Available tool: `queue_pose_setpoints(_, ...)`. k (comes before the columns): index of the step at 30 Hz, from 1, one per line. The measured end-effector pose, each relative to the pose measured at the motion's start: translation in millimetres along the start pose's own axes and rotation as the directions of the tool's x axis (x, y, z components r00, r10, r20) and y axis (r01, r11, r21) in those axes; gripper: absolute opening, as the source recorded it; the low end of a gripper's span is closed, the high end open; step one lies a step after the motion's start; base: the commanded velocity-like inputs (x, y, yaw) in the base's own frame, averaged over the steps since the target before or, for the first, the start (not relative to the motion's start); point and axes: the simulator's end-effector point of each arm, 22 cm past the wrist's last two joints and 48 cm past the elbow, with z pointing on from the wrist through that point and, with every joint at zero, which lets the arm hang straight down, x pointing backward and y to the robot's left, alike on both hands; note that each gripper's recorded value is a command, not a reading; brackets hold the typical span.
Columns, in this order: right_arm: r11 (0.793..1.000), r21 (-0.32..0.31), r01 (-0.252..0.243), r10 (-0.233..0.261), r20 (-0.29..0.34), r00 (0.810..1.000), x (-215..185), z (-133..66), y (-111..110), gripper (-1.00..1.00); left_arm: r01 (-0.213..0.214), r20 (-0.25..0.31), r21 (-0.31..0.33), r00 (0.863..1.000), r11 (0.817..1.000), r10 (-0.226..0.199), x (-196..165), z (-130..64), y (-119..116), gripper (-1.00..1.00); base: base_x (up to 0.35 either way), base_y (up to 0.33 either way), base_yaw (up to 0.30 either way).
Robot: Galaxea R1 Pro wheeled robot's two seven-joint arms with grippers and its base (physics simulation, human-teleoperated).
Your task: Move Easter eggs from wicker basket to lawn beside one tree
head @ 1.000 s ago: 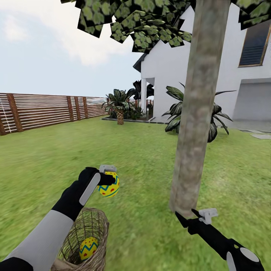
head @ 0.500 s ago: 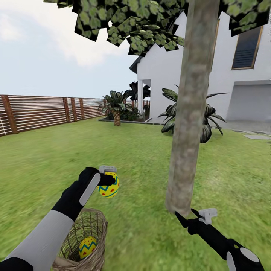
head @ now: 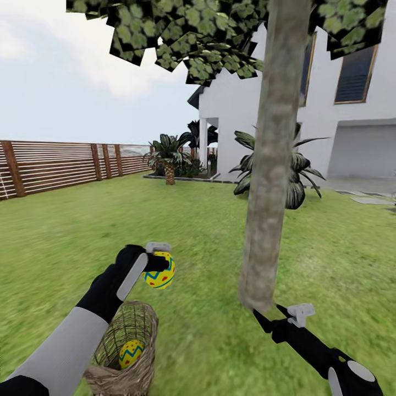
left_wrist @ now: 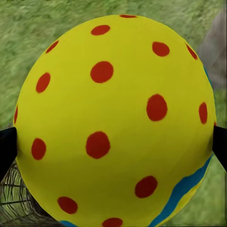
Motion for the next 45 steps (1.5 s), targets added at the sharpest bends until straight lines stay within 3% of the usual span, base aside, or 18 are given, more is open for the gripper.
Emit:
queue_pose_setpoints(6, 1.000, 0.003, 0.003, -0.003, 0.007, 1.000, -16, -2.0, 2, 1.00, -0.004, 0.007, -0.001, 1.000, 1.000, 0.004, -13, -10.4, -1, -1.00, -0.263, 0.000, -0.147)
queue_pose_setpoints(18, 1.000, 0.003, 0.008, -0.008, 0.021, 1.000, -46, -5.9, 8, 1.00, -0.005, 0.023, -0.005, 1.000, 1.000, 0.005, -40, -31.6, 0, -1.00, -0.014, 0.000, -0.159)
queue_pose_setpoints(20, 1.000, 0.003, 0.009, -0.009, 0.023, 1.000, -51, -6.7, 8, 1.00, -0.002, -0.011, -0.016, 1.000, 1.000, 0.002, -31, -26.5, 4, -1.00, 0.000, 0.000, -0.162)
queue_pose_setpoints(23, 1.000, 0.010, 0.010, -0.010, 0.028, 1.000, -58, -8.9, 7, 1.00, 0.009, -0.158, -0.058, 0.987, 0.998, -0.018, 19, -1.0, 22, -1.00, 0.000, 0.000, -0.162)
queue_pose_setpoints(26, 1.000, 0.016, 0.012, -0.012, 0.033, 0.999, -66, -11.4, 5, 1.00, 0.012, -0.210, -0.069, 0.977, 0.998, -0.026, 35, 3.5, 26, -1.00, 0.000, 0.000, -0.162)
queue_pose_setpoints(29, 1.000, 0.020, 0.013, -0.014, 0.037, 0.999, -74, -13.3, 5, 1.00, 0.012, -0.215, -0.068, 0.976, 0.998, -0.026, 32, 0.3, 26, -1.00, 0.000, 0.000, -0.162)
queue_pose_setpoints(35, 0.997, 0.074, -0.001, -0.003, 0.058, 0.998, -91, -27.2, -17, 1.00, 0.019, -0.193, -0.059, 0.981, 0.998, -0.030, 17, -8.2, 22, -1.00, 0.000, 0.000, -0.171)
queue_pose_setpoints(45, 0.998, 0.059, -0.001, -0.003, 0.069, 0.998, -114, -27.4, -5, 1.00, 0.020, -0.178, -0.060, 0.984, 0.998, -0.031, -4, -23.3, 23, -1.00, 0.000, 0.000, -0.149)
